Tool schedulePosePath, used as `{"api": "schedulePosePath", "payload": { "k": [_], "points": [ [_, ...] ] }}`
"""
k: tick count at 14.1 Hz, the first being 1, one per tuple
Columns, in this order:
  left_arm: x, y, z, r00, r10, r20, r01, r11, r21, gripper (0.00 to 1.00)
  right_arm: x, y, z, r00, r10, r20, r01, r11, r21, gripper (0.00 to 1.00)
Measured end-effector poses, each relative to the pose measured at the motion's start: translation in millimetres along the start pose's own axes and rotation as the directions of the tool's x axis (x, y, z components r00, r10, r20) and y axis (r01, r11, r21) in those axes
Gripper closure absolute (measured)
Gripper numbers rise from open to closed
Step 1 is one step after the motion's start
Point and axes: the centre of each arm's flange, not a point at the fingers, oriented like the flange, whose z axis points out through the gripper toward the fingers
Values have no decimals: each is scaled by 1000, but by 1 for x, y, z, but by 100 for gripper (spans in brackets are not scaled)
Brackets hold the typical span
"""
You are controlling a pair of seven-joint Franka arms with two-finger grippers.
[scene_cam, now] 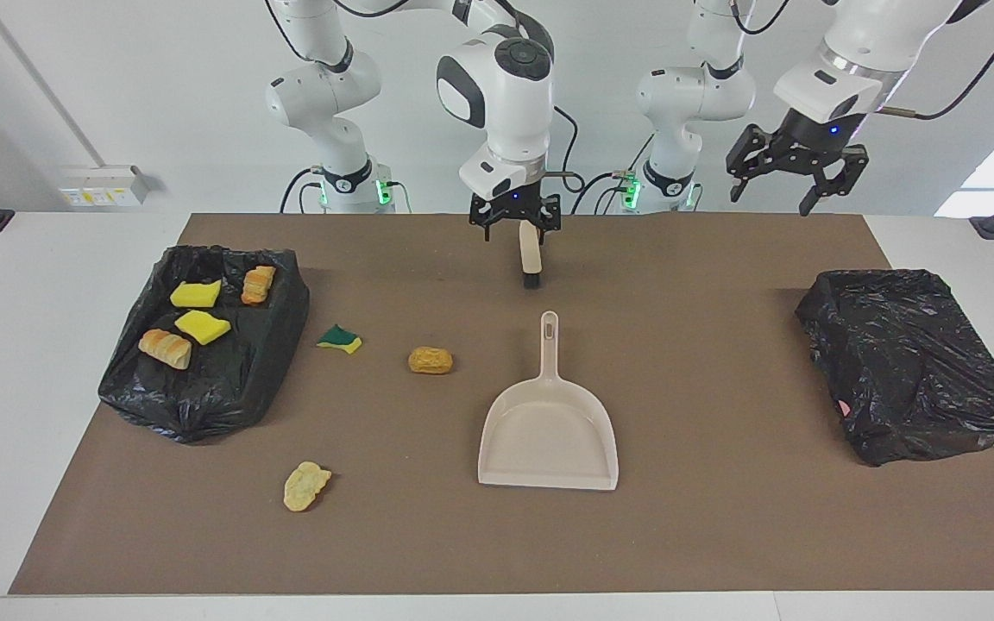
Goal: Sweep and dump trash in bin
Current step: 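Release the dustpan while the left gripper reaches toward the dustpan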
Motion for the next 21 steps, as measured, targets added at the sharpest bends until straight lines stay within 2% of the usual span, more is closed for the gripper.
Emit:
{"api": "schedulePosePath", "payload": {
  "k": [2,6,13,17,21],
  "points": [
    [14,47,33,1000,19,-20,-19,1000,-6,0,-23,0,10,999,13,33,-14,999,31,0],
    [36,123,106,999,11,-44,-12,1000,-25,0,-63,10,39,999,22,40,-24,997,73,0],
    [59,208,229,998,-63,-18,62,997,-51,0,-136,-8,99,998,47,36,-49,997,56,0],
    [48,217,296,998,-65,-1,65,997,-46,0,-173,-13,135,998,29,55,-29,1000,6,0],
    [44,208,318,997,-77,2,77,996,-39,0,-183,-12,156,998,27,61,-27,1000,-11,0]
  ]
}}
